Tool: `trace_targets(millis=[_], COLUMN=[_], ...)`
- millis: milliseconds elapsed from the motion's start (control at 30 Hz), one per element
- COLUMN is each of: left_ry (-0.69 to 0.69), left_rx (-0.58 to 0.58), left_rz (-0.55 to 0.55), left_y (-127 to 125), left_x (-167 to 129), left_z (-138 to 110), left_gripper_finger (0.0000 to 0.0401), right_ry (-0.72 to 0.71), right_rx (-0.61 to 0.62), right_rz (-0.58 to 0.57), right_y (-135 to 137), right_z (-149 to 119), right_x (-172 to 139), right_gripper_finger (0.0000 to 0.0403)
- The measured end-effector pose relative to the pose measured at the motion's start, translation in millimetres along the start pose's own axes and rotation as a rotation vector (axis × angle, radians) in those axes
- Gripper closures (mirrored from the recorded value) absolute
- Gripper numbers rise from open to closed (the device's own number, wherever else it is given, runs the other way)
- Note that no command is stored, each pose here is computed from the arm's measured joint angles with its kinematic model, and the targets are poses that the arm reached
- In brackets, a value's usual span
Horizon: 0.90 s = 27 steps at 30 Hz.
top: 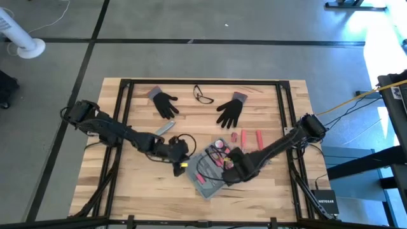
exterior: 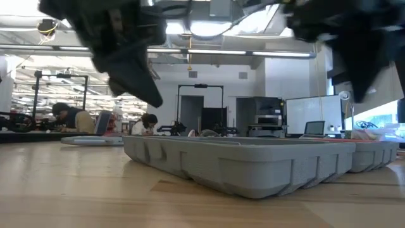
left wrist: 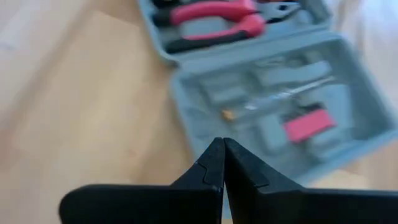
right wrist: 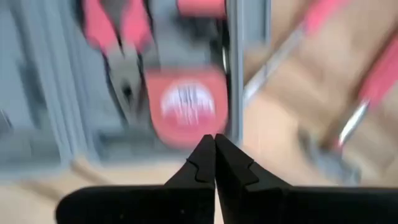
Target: Prefit tool cases
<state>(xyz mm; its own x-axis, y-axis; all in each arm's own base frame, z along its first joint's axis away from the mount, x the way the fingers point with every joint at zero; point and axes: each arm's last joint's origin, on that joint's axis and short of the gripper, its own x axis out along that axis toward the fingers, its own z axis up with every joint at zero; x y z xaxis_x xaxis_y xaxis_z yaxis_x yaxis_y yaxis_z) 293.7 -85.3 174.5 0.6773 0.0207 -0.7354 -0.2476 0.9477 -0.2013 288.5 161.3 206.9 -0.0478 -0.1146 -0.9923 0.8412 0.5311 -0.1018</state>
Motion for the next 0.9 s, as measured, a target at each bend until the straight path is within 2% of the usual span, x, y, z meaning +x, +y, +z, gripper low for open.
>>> trace_targets(millis=[100, 267, 400, 500, 600, 733, 900], left_ry=[0.025, 0.067, 0.078, 0.084, 0.091, 0.120, 0.163], left_rx=[0.047, 0.042, 0.067, 0.039, 0.001, 0.028, 0.039], left_rz=[0.058, 0.150, 0.185, 0.200, 0.182, 0.160, 0.145], left_y=[18, 49, 65, 73, 73, 63, 50], left_x=[3, 7, 11, 14, 16, 16, 15], left_z=[7, 15, 20, 22, 21, 15, -3], left_gripper_finger=[0.0401, 0.0401, 0.0401, 0.0401, 0.0401, 0.0401, 0.0401], right_ry=[0.043, 0.035, 0.007, -0.037, -0.049, -0.090, -0.109], right_rx=[0.052, 0.149, 0.257, 0.336, 0.367, 0.371, 0.336], right_rz=[-0.007, 0.008, -0.049, -0.116, -0.139, -0.143, -0.010], right_y=[-2, -2, -11, -23, -31, -35, -26], right_z=[-18, -37, -37, -31, -22, -10, 7], right_x=[10, 13, 30, 47, 55, 60, 71], right_gripper_finger=[0.0403, 0.0403, 0.0403, 0.0403, 0.0403, 0.0403, 0.0403])
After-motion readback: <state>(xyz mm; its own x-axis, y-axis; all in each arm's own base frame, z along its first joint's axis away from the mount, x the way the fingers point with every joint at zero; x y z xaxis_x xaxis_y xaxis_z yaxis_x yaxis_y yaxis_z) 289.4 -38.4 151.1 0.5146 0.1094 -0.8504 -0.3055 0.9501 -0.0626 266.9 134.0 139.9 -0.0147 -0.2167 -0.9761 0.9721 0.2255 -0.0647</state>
